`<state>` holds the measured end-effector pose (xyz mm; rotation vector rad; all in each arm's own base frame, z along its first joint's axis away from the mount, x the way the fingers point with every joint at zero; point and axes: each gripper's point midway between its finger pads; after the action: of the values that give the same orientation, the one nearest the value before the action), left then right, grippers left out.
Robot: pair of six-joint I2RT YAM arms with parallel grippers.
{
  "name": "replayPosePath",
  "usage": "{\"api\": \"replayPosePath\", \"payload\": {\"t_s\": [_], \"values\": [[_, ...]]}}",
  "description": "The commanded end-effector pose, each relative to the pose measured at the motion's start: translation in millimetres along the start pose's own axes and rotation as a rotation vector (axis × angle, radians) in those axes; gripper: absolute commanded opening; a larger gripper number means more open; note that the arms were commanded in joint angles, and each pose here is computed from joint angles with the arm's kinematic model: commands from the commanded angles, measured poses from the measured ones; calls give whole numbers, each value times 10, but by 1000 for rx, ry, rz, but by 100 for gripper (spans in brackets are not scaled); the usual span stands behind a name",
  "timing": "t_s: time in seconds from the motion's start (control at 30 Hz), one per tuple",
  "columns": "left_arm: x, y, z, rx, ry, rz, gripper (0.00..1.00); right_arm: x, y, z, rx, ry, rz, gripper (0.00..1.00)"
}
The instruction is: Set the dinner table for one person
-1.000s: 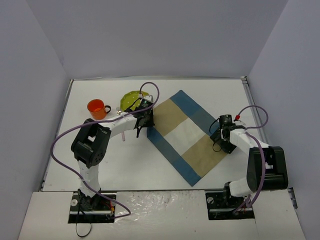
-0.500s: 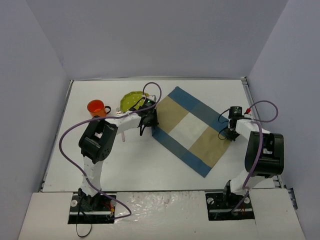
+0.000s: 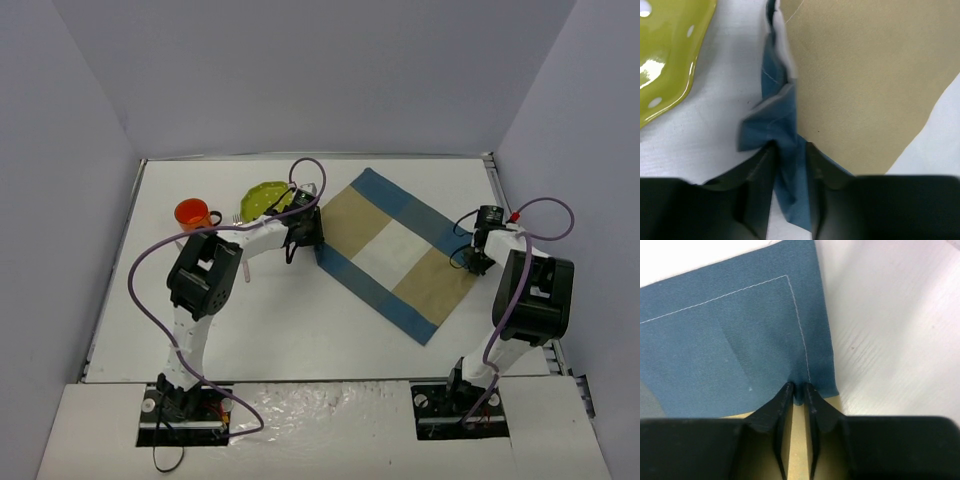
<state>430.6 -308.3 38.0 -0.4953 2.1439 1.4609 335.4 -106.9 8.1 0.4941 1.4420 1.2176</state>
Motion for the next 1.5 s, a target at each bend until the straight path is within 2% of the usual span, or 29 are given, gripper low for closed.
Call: {"api": "replayPosePath", "payload": {"t_s": [0.0,0.1,0.17,0.23,0.3,0.43,0.57,0.73,0.9,1.07,1.2,1.47], "values": [[-340,335,49,-66,21,-80,33,-265,113,5,15,14,-73,16],[-464,460,83,-92,5,-108,51,-397,281,103,-29,15,-112,32],[-602,594,76,-100,-10,-137,58,-473,404,172,-56,17,-136,40],[-710,723,56,-102,-31,-157,71,-567,582,260,-96,15,-167,47],[-810,883,10,-99,-51,-175,78,-601,753,347,-137,28,-192,55],[-827,1115,-50,-87,-88,-174,82,-494,1030,541,-228,99,-202,62],[-751,1286,2,-93,-127,-163,82,-239,1312,801,-362,206,-186,68],[-557,1241,28,-58,-153,-142,80,268,1364,954,-548,270,-45,66],[-674,1040,-161,31,-156,-191,63,636,1259,946,-642,236,72,58],[-841,769,-271,64,-181,-229,52,879,1011,737,-585,205,136,53],[-745,416,-213,50,-218,-192,50,955,828,542,-524,159,166,53],[-444,104,32,-19,-225,-120,48,908,555,214,-430,106,191,51]]}}
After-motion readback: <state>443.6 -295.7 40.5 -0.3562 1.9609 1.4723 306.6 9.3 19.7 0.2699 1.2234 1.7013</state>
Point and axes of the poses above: each gripper's point midway between its finger pads, its own y axis back along the fingers, its own z axis along the line the jaws close on, x = y × z, and after that the axes turned 9 degrees about -y, right-handed
